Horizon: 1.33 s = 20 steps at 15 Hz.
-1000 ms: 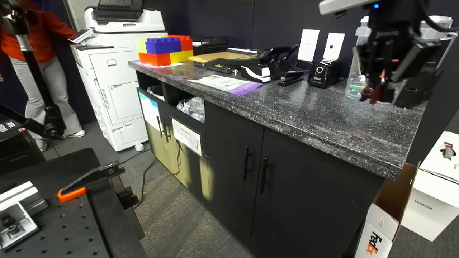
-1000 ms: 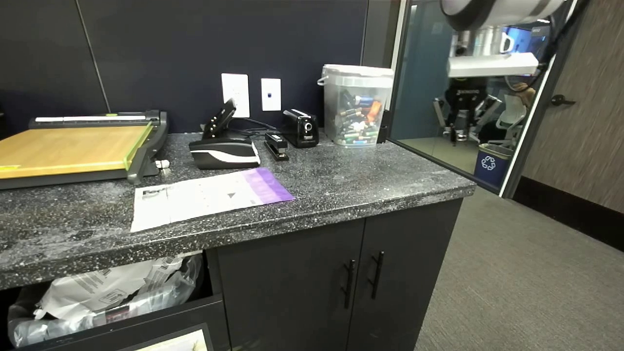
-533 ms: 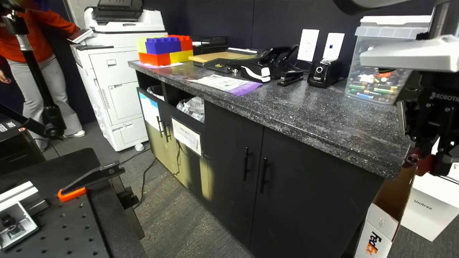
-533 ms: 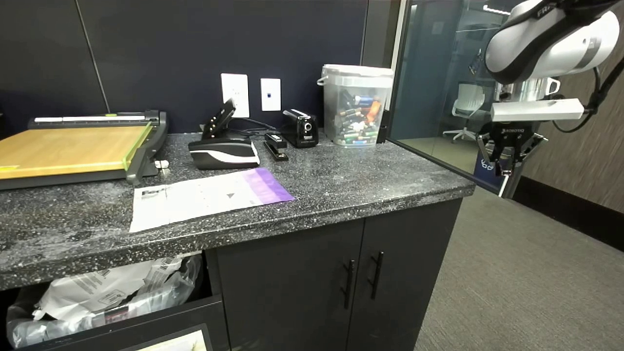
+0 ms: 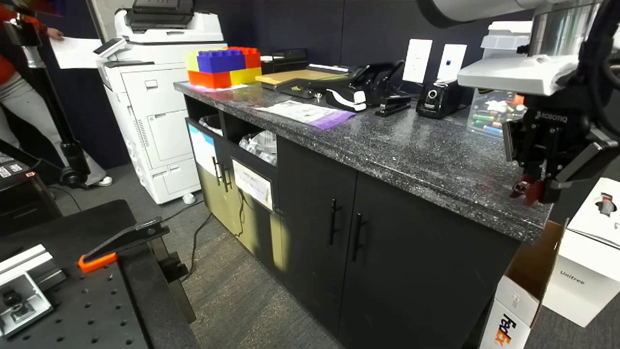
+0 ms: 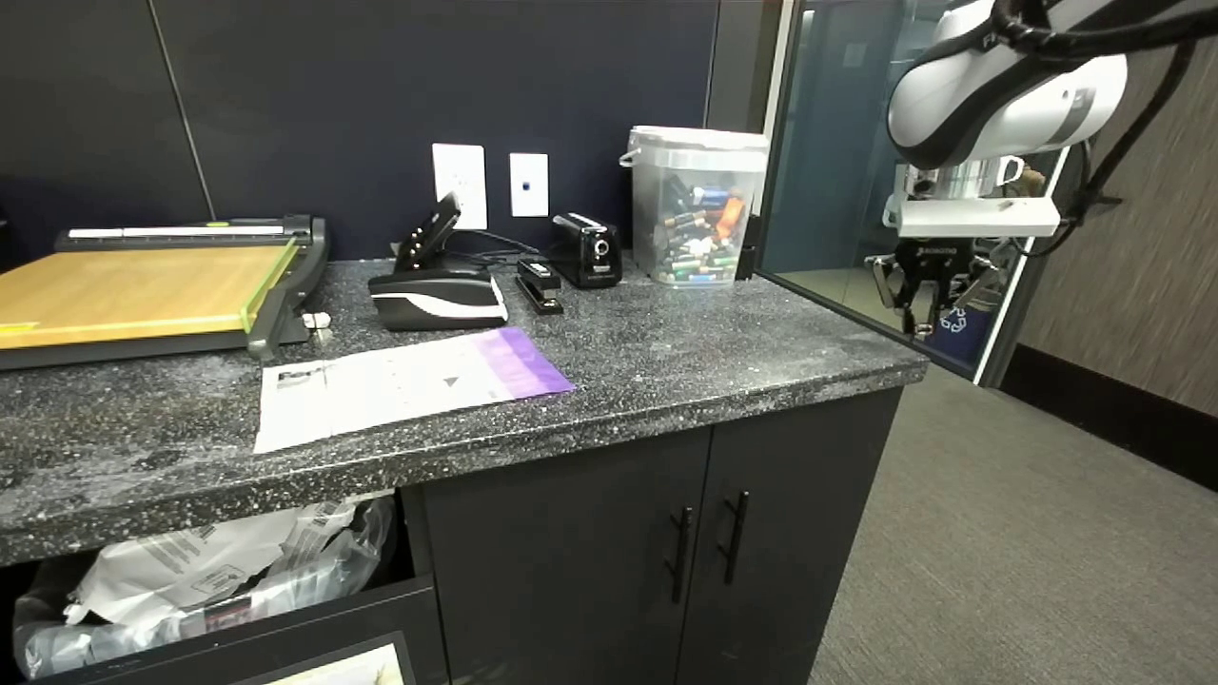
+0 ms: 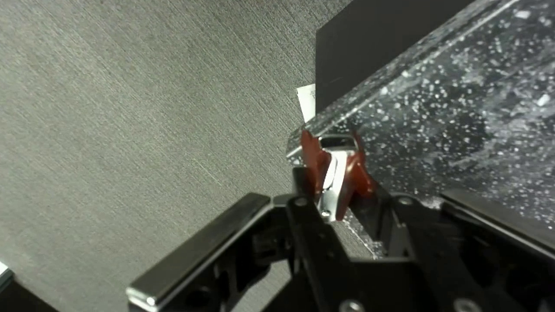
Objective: Move the stapler to the right end of the counter
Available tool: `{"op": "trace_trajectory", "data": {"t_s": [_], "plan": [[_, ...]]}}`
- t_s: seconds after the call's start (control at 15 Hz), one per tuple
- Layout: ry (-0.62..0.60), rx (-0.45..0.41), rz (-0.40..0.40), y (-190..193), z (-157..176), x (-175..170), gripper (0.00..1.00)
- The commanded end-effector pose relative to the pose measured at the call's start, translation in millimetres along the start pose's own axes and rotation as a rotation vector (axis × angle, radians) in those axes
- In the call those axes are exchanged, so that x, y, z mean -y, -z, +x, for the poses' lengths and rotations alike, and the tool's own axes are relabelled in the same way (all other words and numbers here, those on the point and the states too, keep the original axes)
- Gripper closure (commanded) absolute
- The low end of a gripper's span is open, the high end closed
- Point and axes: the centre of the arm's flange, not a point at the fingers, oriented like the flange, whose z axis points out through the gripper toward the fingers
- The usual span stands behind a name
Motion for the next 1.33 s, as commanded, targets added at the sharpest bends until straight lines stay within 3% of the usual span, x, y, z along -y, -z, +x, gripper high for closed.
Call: {"op": "trace_trajectory", "data": {"t_s": [0.0,0.27,0.47,0.53,0.6,0.87,1.0,1.13,1.2,1.27], "plan": [[-0.007,-0.027,0.034,-16.7,40.1,22.6,0.93],[0.01,-0.038,0.043,-41.9,48.3,50.8,0.93],[0.03,-0.052,0.074,-29.4,37.8,68.6,0.92],[0.033,-0.05,0.081,-28.0,29.5,68.0,0.47],[0.033,-0.048,0.086,-26.1,25.2,68.4,0.46],[0.027,-0.025,0.1,9.1,7.1,60.0,0.18],[0.032,-0.013,0.108,46.0,-4.6,59.5,0.04],[0.048,0.005,0.108,94.6,-22.3,67.3,0.0],[0.073,0.06,0.126,112.3,-34.3,72.2,0.0],[0.063,-0.016,0.098,69.5,-3.5,72.9,0.01]]}}
